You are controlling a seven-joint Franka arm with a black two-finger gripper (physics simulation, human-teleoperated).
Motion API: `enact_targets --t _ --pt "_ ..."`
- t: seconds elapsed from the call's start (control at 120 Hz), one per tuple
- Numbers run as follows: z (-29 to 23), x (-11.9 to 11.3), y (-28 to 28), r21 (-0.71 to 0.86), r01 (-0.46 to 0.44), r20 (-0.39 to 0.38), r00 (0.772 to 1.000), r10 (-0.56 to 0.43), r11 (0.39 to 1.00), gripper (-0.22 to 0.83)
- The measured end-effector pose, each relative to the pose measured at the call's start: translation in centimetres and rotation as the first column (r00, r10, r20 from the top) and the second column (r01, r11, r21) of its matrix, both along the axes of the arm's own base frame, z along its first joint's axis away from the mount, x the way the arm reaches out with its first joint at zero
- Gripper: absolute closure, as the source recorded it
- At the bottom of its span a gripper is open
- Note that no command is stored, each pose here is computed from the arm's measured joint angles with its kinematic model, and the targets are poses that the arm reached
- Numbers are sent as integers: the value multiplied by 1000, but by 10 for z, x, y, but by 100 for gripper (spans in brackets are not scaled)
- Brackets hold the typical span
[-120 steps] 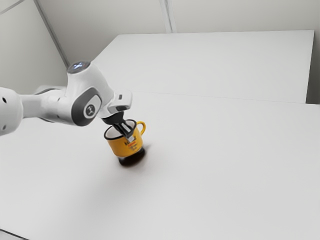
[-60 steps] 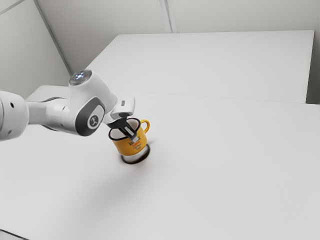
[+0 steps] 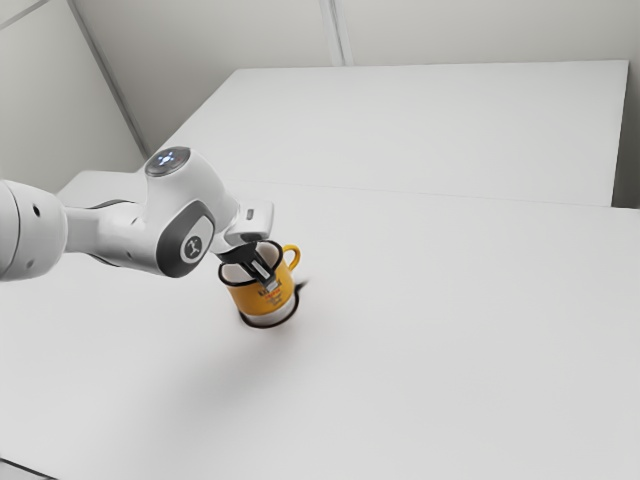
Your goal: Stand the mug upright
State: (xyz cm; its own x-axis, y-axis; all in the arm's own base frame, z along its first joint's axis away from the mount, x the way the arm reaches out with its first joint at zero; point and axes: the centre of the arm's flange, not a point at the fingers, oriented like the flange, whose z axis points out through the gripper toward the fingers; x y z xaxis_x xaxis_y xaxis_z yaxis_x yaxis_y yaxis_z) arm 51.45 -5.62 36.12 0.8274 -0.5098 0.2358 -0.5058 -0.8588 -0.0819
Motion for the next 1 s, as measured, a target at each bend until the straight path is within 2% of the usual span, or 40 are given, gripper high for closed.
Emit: enact_targets --t 0.175,0.308,0.367,0.475,0.583,0.65,0.708,0.767,0.85,0.925,1.0 --pt "0 -1 0 -2 14 -6 1000 -14 1000 36" --pt "6 1 2 -4 19 5 1000 -19 1000 23" --pt "23 12 4 -9 14 32 999 -14 1000 18" --pt "77 53 8 -15 -1 63 998 2 1000 12" --pt "109 89 13 -14 -24 22 999 24 1000 8" --pt "130 103 21 -25 -53 -19 998 53 998 7" --pt "151 111 37 -43 -92 -49 995 90 995 6" --pt "174 109 54 -53 -126 -68 990 122 991 5" --pt "222 109 66 -61 -151 -64 987 147 987 4" --pt "241 117 75 -59 -169 -95 982 163 984 3" --pt "244 116 75 -52 -176 -145 975 167 983 3"
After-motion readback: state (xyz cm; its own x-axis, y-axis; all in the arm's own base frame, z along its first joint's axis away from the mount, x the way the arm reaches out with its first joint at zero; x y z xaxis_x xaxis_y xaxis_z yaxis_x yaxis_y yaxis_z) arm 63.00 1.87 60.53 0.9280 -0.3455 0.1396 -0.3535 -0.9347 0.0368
